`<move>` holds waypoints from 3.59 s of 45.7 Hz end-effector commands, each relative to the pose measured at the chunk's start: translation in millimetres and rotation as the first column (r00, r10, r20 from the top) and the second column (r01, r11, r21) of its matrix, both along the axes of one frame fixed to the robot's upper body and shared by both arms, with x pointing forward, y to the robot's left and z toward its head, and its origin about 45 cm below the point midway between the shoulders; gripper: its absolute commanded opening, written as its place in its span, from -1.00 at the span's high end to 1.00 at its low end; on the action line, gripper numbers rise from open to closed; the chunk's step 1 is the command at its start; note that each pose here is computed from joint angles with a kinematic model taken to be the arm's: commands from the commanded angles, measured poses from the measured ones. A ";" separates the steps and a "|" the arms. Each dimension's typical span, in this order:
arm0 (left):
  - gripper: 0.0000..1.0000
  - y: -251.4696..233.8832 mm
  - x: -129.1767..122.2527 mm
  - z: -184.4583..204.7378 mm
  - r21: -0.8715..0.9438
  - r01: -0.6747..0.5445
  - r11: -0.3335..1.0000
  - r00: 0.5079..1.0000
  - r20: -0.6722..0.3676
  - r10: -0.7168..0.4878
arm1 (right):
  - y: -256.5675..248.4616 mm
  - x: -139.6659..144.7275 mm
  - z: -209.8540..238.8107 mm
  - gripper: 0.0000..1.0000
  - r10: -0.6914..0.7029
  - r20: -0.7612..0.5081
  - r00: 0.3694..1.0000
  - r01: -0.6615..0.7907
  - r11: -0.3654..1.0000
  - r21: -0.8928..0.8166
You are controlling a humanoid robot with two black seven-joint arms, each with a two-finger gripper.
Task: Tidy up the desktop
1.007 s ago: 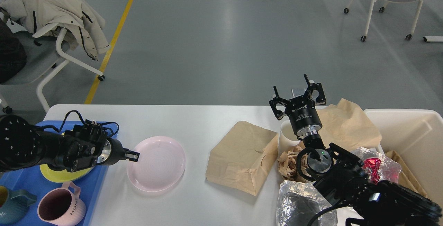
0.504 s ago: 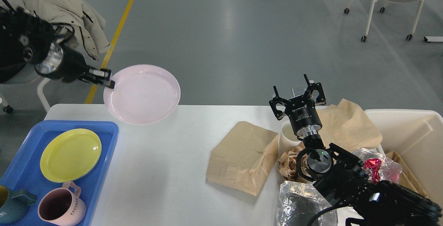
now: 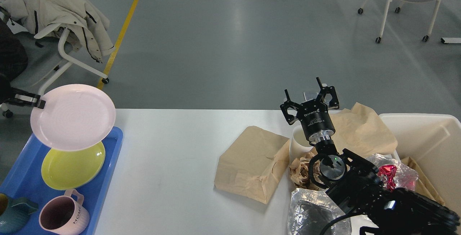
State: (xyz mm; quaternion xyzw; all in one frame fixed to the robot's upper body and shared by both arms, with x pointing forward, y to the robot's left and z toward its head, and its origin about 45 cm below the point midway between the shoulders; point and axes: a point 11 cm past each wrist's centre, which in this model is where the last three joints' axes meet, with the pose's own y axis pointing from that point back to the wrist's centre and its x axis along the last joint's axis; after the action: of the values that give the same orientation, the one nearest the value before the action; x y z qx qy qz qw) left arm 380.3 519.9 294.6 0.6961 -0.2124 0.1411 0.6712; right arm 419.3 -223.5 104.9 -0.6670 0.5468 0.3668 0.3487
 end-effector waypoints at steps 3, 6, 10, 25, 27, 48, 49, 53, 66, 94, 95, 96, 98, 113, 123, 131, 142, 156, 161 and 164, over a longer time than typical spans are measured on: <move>1.00 46.9 -15.5 -47.0 0.104 0.025 0.994 1.000 0.004 -0.026 | 0.1 0.0 0.1 -1.00 0.000 0.000 1.000 0.000 1.000 0.001; 1.00 52.9 -23.5 -65.0 0.112 0.017 0.994 1.000 -0.019 -0.015 | 0.1 0.0 0.1 -1.00 0.000 0.000 1.000 0.000 1.000 0.001; 1.00 57.9 -30.9 -81.3 0.111 -0.004 0.994 1.000 -0.014 0.005 | -0.4 0.0 -0.1 -1.00 -0.001 0.000 1.000 0.001 1.000 0.000; 1.00 38.6 -28.2 -116.7 0.126 0.029 0.992 0.999 -0.023 -0.026 | 0.1 0.0 0.1 -1.00 0.000 0.000 1.000 0.000 1.000 0.001; 1.00 38.2 -30.2 -120.4 0.124 0.024 0.992 0.999 -0.026 -0.021 | 0.1 0.0 0.1 -1.00 0.000 0.000 1.000 0.000 1.000 0.001; 0.57 44.1 -38.1 -128.6 0.137 0.025 0.990 0.999 -0.024 -0.022 | 0.1 0.0 0.1 -1.00 0.000 0.000 1.000 0.000 1.000 0.001; 0.56 44.0 -37.8 -128.5 0.136 0.022 0.991 1.000 -0.021 -0.019 | 0.1 0.0 0.1 -1.00 0.000 0.000 1.000 0.000 1.000 0.001; 0.49 42.3 -35.8 -128.2 0.121 0.007 0.993 1.000 -0.005 -0.007 | 0.1 0.0 0.1 -1.00 0.000 0.000 1.000 0.000 1.000 0.001; -0.15 44.3 -33.7 -124.5 0.110 -0.018 0.994 1.000 0.024 0.016 | 0.1 0.0 0.1 -1.00 0.000 0.000 1.000 0.000 1.000 0.001; -0.92 41.7 -29.5 -121.5 0.079 -0.031 0.996 0.998 0.050 0.028 | -0.4 0.0 -0.1 -1.00 -0.001 0.000 1.000 0.001 1.000 0.000; -0.92 41.6 -29.5 -121.5 0.078 -0.031 0.996 0.998 0.050 0.027 | -0.4 0.0 -0.1 -1.00 -0.001 0.000 1.000 0.001 1.000 0.000; -0.92 41.8 -29.3 -121.1 0.079 -0.031 0.996 0.998 0.051 0.027 | 0.1 0.0 0.1 -1.00 0.000 0.000 1.000 0.000 1.000 0.001; -0.92 42.5 -29.7 -120.7 0.080 -0.032 0.996 0.998 0.051 0.028 | -0.4 0.0 -0.1 -1.00 -0.001 0.000 1.000 0.001 1.000 0.000; -0.92 41.9 -28.7 -119.9 0.078 -0.032 0.996 0.998 0.054 0.028 | 0.1 0.0 0.1 -1.00 0.000 0.000 1.000 0.000 1.000 0.001; -0.92 39.9 -26.5 -117.7 0.067 -0.007 0.998 0.997 0.074 0.002 | 0.1 0.0 0.1 -1.00 0.000 0.000 1.000 0.000 1.000 0.001; -0.91 40.0 -24.7 -116.1 0.073 0.009 0.997 0.995 0.099 -0.017 | 0.1 0.0 0.1 -1.00 0.000 0.000 1.000 0.000 1.000 0.001; -0.01 42.5 -26.3 -117.0 0.093 0.017 0.996 0.995 0.094 -0.025 | 0.0 0.0 -0.1 -1.00 -0.001 -0.001 1.000 0.001 1.000 0.000; -0.99 40.8 -25.9 -118.1 0.085 0.014 0.996 0.996 0.090 -0.021 | 0.1 0.0 0.1 -1.00 0.000 0.000 1.000 0.000 1.000 0.001; -0.99 40.2 -25.9 -118.6 0.083 0.013 0.996 0.996 0.088 -0.021 | 0.1 0.0 0.1 -1.00 0.000 0.000 1.000 0.000 1.000 0.001; -0.99 40.2 -25.9 -118.6 0.083 0.013 0.996 0.996 0.088 -0.021 | -0.4 0.0 -0.1 -1.00 -0.001 0.000 1.000 0.001 1.000 0.000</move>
State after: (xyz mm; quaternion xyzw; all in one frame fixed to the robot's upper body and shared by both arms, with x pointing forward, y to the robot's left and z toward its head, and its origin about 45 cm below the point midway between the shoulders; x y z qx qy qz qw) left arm 354.4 560.2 176.1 0.7146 -0.2540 0.1572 0.6326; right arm 419.3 -223.5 104.9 -0.6668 0.5469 0.3668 0.3488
